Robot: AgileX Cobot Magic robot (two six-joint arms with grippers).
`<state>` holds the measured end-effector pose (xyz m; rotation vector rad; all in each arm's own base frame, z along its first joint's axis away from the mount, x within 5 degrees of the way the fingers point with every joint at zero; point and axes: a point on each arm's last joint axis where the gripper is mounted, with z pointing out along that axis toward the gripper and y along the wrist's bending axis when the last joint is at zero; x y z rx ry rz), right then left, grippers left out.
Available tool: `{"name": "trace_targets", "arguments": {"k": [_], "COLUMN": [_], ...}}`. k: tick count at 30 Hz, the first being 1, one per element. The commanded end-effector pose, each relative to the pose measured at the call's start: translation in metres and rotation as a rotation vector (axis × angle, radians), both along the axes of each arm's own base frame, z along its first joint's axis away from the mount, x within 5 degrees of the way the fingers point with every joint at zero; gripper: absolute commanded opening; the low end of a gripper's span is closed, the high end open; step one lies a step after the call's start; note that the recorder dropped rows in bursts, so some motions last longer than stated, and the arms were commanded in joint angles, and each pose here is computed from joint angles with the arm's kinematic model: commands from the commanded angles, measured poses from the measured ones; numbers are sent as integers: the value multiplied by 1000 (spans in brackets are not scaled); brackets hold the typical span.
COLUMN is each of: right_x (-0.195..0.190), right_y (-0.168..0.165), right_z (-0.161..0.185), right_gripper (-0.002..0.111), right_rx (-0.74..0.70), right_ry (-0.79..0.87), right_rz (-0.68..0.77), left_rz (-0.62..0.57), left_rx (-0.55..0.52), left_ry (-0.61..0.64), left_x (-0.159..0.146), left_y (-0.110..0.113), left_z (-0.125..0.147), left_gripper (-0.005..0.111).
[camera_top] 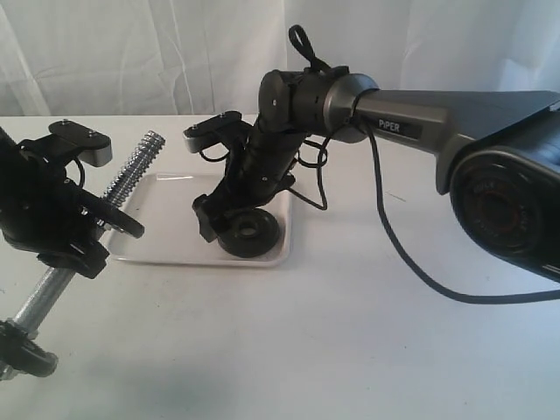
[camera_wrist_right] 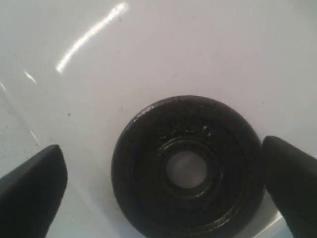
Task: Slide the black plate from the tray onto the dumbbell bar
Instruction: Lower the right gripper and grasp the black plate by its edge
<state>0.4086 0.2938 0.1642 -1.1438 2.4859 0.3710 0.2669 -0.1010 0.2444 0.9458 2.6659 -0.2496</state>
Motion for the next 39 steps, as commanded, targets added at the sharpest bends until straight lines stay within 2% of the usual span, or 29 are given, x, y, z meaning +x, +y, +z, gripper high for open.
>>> {"name": "trace_targets", "arguments": {"k": [1,18,34,39], "right_x": [4,7,-5,-4], "right_y": [-2,-2,4,2], "right_z": [-10,-10,-28,-28], "right_gripper": [105,105,105,105], "right_rx": [-38,-39,-156,-179], "right_ry": [-11,-52,-10,-12], "right_rz": [-2,-15,60,33], "left_rz": [25,25,26,28], "left_rx": [-67,-67,-67,-67], "left_ry": [-66,-66,-64,-63], "left_x": [-4,-4,-4,-4], "left_y": [-1,-1,-1,-1], "left_z": [25,25,25,25], "left_gripper": [0,0,0,0]}}
